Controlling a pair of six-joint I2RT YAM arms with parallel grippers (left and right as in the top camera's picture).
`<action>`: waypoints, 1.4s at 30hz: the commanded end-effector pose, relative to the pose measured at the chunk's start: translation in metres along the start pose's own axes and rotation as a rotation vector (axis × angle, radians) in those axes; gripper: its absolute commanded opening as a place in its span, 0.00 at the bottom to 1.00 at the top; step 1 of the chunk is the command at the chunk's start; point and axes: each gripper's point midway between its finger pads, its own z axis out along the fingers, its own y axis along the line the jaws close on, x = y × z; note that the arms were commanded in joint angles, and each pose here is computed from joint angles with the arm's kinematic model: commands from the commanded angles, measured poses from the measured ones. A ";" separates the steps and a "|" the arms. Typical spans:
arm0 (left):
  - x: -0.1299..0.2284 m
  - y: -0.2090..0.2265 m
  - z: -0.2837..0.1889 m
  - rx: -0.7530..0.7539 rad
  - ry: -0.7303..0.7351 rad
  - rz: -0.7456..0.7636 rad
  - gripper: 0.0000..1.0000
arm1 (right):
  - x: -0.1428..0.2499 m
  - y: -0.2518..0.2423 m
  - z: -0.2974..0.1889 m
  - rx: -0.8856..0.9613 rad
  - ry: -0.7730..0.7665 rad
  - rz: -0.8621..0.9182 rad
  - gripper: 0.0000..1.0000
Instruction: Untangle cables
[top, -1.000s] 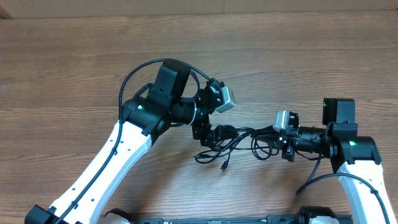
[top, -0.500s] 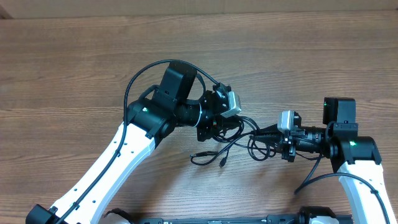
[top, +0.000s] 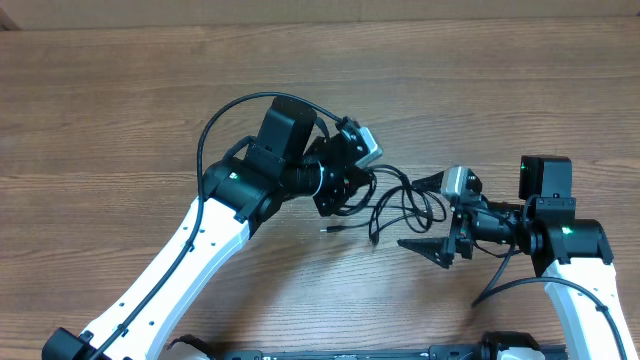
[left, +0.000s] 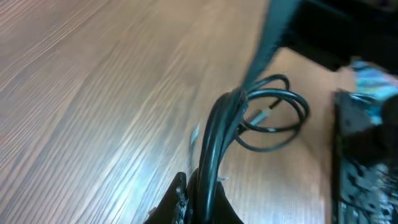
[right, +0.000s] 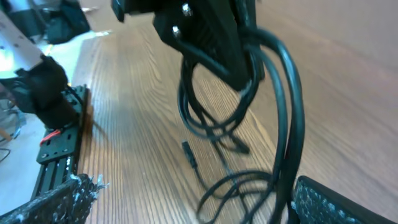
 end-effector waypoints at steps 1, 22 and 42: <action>0.003 0.025 -0.002 -0.152 0.031 -0.117 0.04 | 0.004 -0.014 -0.004 0.091 0.049 0.127 1.00; -0.021 -0.040 -0.054 0.026 -0.081 -0.052 0.04 | 0.051 -0.090 -0.039 0.652 0.175 0.735 1.00; -0.022 -0.077 -0.063 0.213 -0.099 -0.042 0.04 | 0.031 -0.077 -0.025 0.508 0.095 0.740 1.00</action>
